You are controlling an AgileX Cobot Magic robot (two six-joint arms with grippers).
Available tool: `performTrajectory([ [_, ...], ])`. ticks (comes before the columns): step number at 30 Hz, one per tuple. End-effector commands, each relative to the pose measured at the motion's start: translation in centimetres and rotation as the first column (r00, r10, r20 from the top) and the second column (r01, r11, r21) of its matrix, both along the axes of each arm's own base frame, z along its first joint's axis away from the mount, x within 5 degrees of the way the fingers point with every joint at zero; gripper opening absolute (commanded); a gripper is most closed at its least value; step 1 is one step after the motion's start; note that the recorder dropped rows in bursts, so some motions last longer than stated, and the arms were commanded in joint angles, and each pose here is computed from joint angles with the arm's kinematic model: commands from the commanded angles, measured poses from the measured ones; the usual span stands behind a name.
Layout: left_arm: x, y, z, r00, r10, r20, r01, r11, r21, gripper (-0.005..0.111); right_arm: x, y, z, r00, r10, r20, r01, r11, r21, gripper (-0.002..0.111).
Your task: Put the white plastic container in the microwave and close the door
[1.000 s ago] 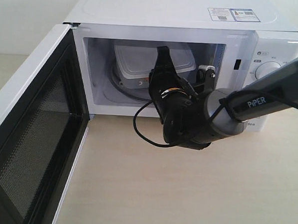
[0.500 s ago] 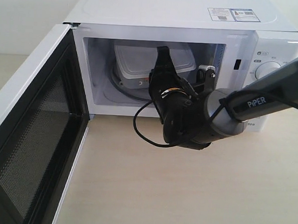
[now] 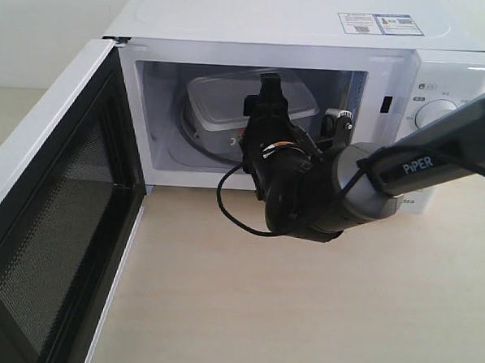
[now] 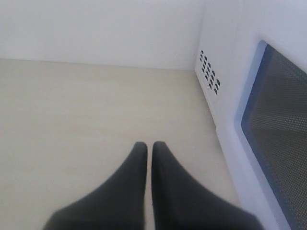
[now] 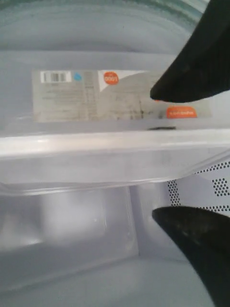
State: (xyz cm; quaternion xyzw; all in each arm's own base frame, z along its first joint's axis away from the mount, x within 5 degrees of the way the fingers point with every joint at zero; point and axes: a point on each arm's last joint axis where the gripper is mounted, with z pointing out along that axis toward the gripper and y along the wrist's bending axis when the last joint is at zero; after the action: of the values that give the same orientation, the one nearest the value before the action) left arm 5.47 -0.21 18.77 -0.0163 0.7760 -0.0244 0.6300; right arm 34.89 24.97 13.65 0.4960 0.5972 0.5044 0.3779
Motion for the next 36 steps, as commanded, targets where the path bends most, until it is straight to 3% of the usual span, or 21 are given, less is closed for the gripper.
performTrajectory([
  [1,0.0,0.0,-0.1,1.000,0.003,0.000,-0.003,1.000,0.002,0.004,0.1,0.1,0.4,1.000,0.005,0.009,-0.005,1.000,0.002,0.062],
  [7,0.0,0.0,-0.1,1.000,0.003,0.000,-0.003,1.000,0.002,0.004,0.1,0.1,0.5,1.000,0.011,0.021,-0.011,1.000,-0.002,0.062],
  [13,0.0,0.0,-0.1,1.000,0.003,0.000,-0.003,1.000,0.002,0.004,-0.1,0.8,0.7,0.993,0.099,0.059,-0.096,0.994,-0.053,0.062],
  [28,0.0,0.0,-0.1,1.000,0.003,0.000,-0.003,1.000,0.002,0.004,-2.5,-1.6,0.6,0.992,0.077,0.103,-0.073,0.997,-0.040,0.062],
  [36,0.0,0.0,-0.1,1.000,0.003,0.000,-0.003,1.000,0.002,0.004,-4.2,-0.5,0.1,0.941,0.309,0.135,-0.295,0.948,-0.119,0.062],
])
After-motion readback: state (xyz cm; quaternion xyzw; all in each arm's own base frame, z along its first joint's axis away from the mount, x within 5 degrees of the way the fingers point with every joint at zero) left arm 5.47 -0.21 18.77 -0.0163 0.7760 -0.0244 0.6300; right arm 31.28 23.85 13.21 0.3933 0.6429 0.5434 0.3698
